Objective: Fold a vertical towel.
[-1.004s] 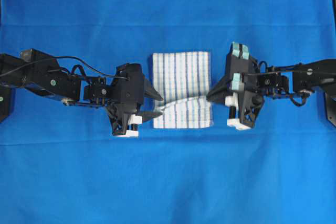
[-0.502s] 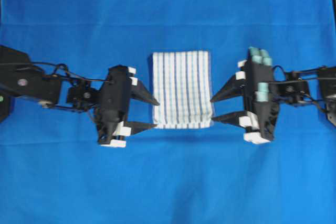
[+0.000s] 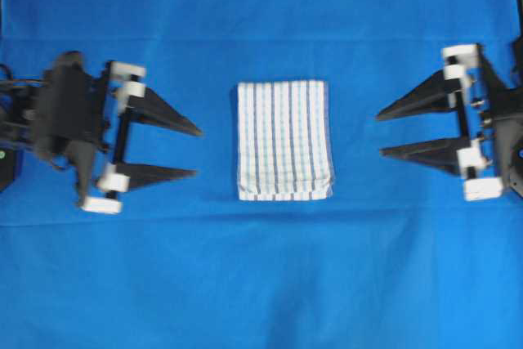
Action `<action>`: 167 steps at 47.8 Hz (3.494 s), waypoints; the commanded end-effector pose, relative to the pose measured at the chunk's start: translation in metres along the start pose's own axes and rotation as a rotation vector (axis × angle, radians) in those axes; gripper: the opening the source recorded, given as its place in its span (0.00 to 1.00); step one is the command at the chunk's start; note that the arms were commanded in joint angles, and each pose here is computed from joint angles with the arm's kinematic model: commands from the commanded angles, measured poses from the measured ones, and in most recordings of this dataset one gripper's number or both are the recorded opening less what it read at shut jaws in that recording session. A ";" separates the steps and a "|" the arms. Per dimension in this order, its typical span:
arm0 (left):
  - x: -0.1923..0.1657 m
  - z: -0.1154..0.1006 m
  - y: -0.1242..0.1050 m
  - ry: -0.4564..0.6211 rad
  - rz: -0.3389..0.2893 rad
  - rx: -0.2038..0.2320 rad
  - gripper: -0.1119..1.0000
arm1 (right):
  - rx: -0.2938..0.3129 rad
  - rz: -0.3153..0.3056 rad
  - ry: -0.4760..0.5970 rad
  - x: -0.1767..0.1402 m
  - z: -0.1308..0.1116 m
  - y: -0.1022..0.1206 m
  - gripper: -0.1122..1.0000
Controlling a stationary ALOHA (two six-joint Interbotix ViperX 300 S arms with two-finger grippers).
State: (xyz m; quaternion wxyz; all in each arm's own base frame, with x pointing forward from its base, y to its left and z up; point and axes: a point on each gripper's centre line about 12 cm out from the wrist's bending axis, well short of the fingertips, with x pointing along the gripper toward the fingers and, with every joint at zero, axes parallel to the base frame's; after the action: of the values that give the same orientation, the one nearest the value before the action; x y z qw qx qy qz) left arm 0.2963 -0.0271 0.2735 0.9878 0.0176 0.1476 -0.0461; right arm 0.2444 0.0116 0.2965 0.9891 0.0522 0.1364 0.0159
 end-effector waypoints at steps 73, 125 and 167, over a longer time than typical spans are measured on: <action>-0.134 -0.095 0.012 -0.230 0.095 -0.067 0.62 | 0.062 -0.141 -0.188 -0.067 -0.099 -0.037 0.61; -0.134 -0.095 0.012 -0.227 0.095 -0.069 0.62 | 0.052 -0.141 -0.181 -0.066 -0.099 -0.037 0.61; -0.134 -0.095 0.012 -0.227 0.095 -0.070 0.62 | 0.047 -0.141 -0.174 -0.066 -0.099 -0.037 0.61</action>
State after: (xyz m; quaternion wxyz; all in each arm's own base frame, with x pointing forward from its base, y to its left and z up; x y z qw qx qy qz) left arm 0.1405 0.0005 0.2186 0.9992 -0.0146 0.0368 0.0025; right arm 0.1517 -0.0175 0.2076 0.9939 0.0685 0.0612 -0.0615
